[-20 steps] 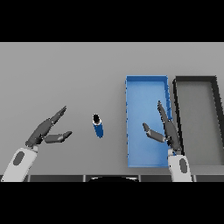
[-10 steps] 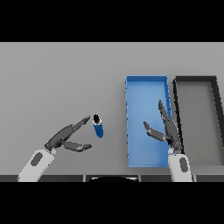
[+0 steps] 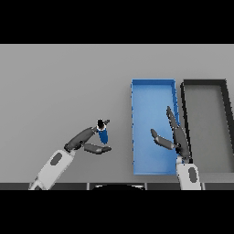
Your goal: Pick up the blue pipe and place it into the blue bin.
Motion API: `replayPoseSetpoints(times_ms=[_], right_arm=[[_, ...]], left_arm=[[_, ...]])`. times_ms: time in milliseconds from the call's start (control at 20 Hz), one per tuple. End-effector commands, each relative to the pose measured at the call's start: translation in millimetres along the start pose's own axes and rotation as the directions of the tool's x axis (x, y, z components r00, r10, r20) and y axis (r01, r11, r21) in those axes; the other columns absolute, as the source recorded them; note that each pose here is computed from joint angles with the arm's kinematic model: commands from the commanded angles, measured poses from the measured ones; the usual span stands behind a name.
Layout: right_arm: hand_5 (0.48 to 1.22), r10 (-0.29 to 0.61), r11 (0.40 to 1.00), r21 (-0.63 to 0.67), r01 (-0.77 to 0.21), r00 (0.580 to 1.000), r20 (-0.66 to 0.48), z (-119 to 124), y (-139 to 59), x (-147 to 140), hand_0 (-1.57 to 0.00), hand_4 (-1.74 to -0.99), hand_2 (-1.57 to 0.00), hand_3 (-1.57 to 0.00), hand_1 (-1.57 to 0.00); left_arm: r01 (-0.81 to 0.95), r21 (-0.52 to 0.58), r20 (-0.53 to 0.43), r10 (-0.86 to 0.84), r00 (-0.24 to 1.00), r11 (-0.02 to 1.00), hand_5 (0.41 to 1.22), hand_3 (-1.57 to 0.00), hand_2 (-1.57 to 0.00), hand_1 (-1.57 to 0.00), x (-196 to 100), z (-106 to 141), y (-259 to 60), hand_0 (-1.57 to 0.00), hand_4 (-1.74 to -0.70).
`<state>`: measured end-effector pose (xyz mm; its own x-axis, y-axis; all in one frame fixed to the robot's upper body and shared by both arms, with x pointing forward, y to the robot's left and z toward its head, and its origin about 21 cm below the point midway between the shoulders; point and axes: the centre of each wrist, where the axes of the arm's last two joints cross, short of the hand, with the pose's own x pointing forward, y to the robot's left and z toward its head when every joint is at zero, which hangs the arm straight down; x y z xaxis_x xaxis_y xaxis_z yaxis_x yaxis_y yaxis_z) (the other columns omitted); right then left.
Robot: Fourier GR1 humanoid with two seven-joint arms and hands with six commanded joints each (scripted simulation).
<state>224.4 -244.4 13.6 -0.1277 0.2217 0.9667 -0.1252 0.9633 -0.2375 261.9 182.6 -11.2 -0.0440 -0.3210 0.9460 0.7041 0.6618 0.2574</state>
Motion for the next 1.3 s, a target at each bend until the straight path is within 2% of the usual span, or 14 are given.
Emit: replayPoseSetpoints(times_ms=[0,100,200,250,300,350,450,550,650,750,900,1150,1250], right_arm=[[0.597,-0.002,1.0,0.0,0.002,1.0,-0.005,0.6,0.2,-1.9,0.0,-1.265,0.0,0.0,0.0],[0.598,-0.01,1.0,0.001,0.01,1.0,-0.016,-0.7,4.7,-3.8,0.0,-1.264,0.0,0.0,0.0],[0.6,0.0,1.0,-0.008,0.0,1.0,0.002,0.9,-0.3,-2.9,0.0,-1.267,0.0,0.0,0.0],[0.601,-0.009,1.0,-0.002,0.009,1.0,-0.009,-1.4,3.7,-4.8,0.0,-1.266,0.0,0.0,0.0],[0.6,-0.008,1.0,-0.002,0.008,1.0,-0.001,0.1,-0.3,-3.5,0.0,-1.261,0.0,0.0,0.0],[0.6,-0.01,1.0,-0.003,0.01,1.0,-0.002,1.1,2.0,-5.7,0.0,-1.26,0.0,0.0,0.0],[0.605,0.001,1.0,-0.004,-0.001,1.0,0.005,3.5,0.4,-3.8,0.0,-1.259,0.0,0.0,0.0],[0.611,-0.003,1.0,-0.004,0.003,1.0,-0.004,-0.9,-1.0,-1.3,0.0,-1.262,0.0,0.0,0.0],[0.614,-0.003,1.0,0.0,0.003,1.0,-0.008,-4.2,0.1,-1.3,0.0,-1.26,0.0,0.0,0.0],[0.616,0.002,1.0,0.002,-0.002,1.0,-0.001,-1.8,-1.8,-3.7,0.0,-1.255,0.0,0.0,0.0],[0.621,0.001,1.0,0.004,-0.001,1.0,-0.001,-3.3,-0.4,-2.7,0.0,-1.245,0.0,0.0,0.0],[0.629,0.03,1.0,0.002,-0.03,1.0,-0.007,-0.6,-1.6,-5.4,0.0,-1.228,0.0,0.0,0.0],[0.634,0.03,1.0,0.01,-0.03,1.0,0.006,-1.3,-0.7,-5.0,0.0,-1.219,0.0,0.0,0.0]], left_arm=[[0.014,0.001,0.018,-0.014,1.0,1.0,0.442,0.0,0.0,0.0,-1.1,-4.7,-2.6,0.0,-1.08],[-0.014,-0.003,0.054,0.014,0.998,1.0,0.459,0.0,0.0,0.0,-1.7,-14.7,-7.6,0.0,-1.08],[-0.056,-0.013,0.087,0.057,0.995,0.998,0.507,-0.02,-0.02,0.0,-1.6,-21.7,-10.5,0.0,-1.11],[-0.077,-0.009,0.091,0.078,0.993,0.997,0.55,-0.1,-0.11,-0.03,-1.7,-24.4,-10.7,0.0,-1.14],[-0.113,0.001,0.098,0.112,0.989,0.994,0.607,-0.26,-0.29,-0.16,-1.5,-28.6,-12.7,-0.02,-1.21],[-0.156,0.005,0.106,0.155,0.982,0.988,0.73,-0.52,-0.48,-0.35,-1.9,-31.8,-15.0,-0.19,-1.25],[-0.186,0.028,0.109,0.182,0.977,0.982,0.906,-0.88,-0.87,-0.79,-1.7,-38.2,-21.6,-0.67,-1.42],[-0.198,0.029,0.129,0.193,0.973,0.98,1.02,-1.1,-1.12,-1.07,-1.0,-35.9,-24.3,-0.99,-1.53],[-0.166,0.032,0.145,0.16,0.976,0.986,1.092,-1.21,-1.29,-1.25,-0.9,-36.7,-30.3,-1.2,-1.6],[-0.147,0.048,0.172,0.136,0.976,0.988,1.139,-1.31,-1.39,-1.37,1.9,-36.0,-32.9,-1.33,-1.65],[-0.146,0.046,0.256,0.13,0.958,0.988,1.179,-1.39,-1.48,-1.47,10.6,-35.1,-37.5,-1.45,-1.69],[-0.13,-0.004,0.375,0.122,0.919,0.992,1.207,-1.44,-1.54,-1.54,48.1,-42.3,-35.1,-1.53,-1.72],[-0.117,-0.017,0.383,0.114,0.917,0.993,1.212,-1.44,-1.55,-1.55,61.8,-40.0,-31.4,-1.55,-1.72]])
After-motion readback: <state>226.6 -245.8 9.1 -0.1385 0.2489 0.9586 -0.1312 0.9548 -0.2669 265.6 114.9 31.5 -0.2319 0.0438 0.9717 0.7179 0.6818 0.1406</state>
